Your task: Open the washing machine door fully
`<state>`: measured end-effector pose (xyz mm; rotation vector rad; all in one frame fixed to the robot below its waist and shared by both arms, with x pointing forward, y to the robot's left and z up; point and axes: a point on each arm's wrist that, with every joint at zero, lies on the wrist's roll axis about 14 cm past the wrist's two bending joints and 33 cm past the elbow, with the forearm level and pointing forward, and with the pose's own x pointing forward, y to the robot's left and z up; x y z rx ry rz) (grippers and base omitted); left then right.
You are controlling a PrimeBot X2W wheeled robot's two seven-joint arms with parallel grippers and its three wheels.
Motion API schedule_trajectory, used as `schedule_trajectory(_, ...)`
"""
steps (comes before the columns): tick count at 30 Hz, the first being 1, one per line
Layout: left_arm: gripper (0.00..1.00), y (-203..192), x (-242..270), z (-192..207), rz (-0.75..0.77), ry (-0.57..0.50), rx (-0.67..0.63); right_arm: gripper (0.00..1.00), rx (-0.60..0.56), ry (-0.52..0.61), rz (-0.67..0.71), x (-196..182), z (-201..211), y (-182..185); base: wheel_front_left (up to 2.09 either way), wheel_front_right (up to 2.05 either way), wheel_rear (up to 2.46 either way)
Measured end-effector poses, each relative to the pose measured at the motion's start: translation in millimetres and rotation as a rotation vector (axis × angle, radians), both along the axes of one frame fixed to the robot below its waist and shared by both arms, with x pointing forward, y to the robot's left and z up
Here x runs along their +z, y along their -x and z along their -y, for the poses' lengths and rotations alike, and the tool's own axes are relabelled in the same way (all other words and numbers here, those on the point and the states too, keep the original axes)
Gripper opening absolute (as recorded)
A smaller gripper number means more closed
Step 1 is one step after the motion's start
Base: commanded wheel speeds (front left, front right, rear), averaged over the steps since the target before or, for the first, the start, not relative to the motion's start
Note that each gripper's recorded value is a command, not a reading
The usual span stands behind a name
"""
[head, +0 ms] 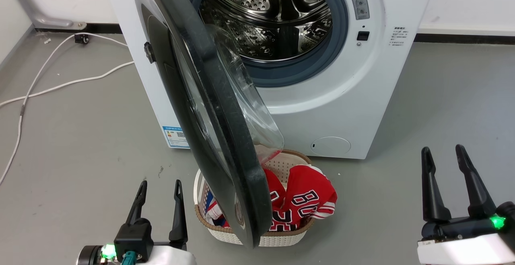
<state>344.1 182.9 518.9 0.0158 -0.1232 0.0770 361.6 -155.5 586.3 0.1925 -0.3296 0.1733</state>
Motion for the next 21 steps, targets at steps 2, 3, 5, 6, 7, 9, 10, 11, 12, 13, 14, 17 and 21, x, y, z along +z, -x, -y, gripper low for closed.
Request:
schedule_trajectory(2, 1.0, -0.1, -0.5, -0.1, -0.002, 0.0, 0.0, 1.0, -0.019, 0.04, 0.0, -1.5, 0.5, 1.7, 0.0, 0.0, 0.0)
schedule_trajectory(3, 1.0, -0.1, -0.6, -0.2, -0.002, 0.0, 0.001, 1.0, -0.03, 0.05, -0.005, -3.3, 2.3, 2.3, 0.0, 0.0, 0.0)
schedule_trajectory(5, 1.0, 0.0, -0.9, 0.1, -0.003, 0.0, 0.0, 1.0, -0.046, 0.11, -0.013, -7.6, 3.9, 3.6, 0.0, 0.0, 0.0)
schedule_trajectory(6, 1.0, 0.1, -0.8, 0.1, -0.003, 0.0, 0.0, 1.0, -0.046, 0.138, -0.023, -11.6, 2.8, 4.9, 0.0, 0.0, 0.0)
schedule_trajectory(7, 1.0, 0.3, -0.6, 0.0, -0.002, 0.0, 0.0, 1.0, -0.05, 0.146, -0.041, -17.2, 3.5, 6.3, 0.0, 0.0, 0.0)
schedule_trajectory(9, 1.0, 0.6, -0.4, -0.4, -0.001, 0.0, 0.002, 1.0, -0.065, 0.143, -0.06, -22.9, 8.1, 8.8, 0.0, 0.0, 0.0)
schedule_trajectory(10, 1.0, 0.7, -0.3, -0.1, -0.001, 0.0, 0.001, 1.0, -0.07, 0.145, -0.064, -24.0, 10.0, 9.3, 0.0, 0.0, 0.0)
schedule_trajectory(11, 1.0, 0.9, -0.2, -0.2, 0.0, 0.0, 0.001, 1.0, -0.071, 0.144, -0.067, -25.0, 10.7, 9.9, 0.0, 0.0, 0.0)
schedule_trajectory(12, 1.0, 1.0, 0.1, -0.3, 0.0, 0.0, 0.001, 1.0, -0.073, 0.14, -0.075, -27.2, 11.8, 11.2, 0.0, 0.0, 0.0)
schedule_trajectory(13, 1.0, 1.1, 0.3, -0.4, 0.001, 0.0, 0.001, 1.0, -0.074, 0.126, -0.09, -31.7, 13.1, 12.8, 0.0, 0.0, 0.0)
schedule_trajectory(14, 1.0, 1.1, 0.6, -0.7, 0.002, 0.0, 0.002, 1.0, -0.077, 0.108, -0.104, -35.7, 14.9, 14.3, 0.0, 0.0, 0.0)
schedule_trajectory(17, 1.0, 1.2, 1.1, -0.4, 0.004, 0.0, 0.001, 1.0, -0.08, 0.098, -0.12, -40.2, 16.6, 17.3, 0.0, 0.0, 0.0)
schedule_trajectory(21, 1.0, 2.5, -0.6, -0.1, -0.001, 0.0, 0.002, 1.0, -0.079, 0.095, -0.126, -42.2, 16.5, 18.6, 0.0, 0.0, 0.0)
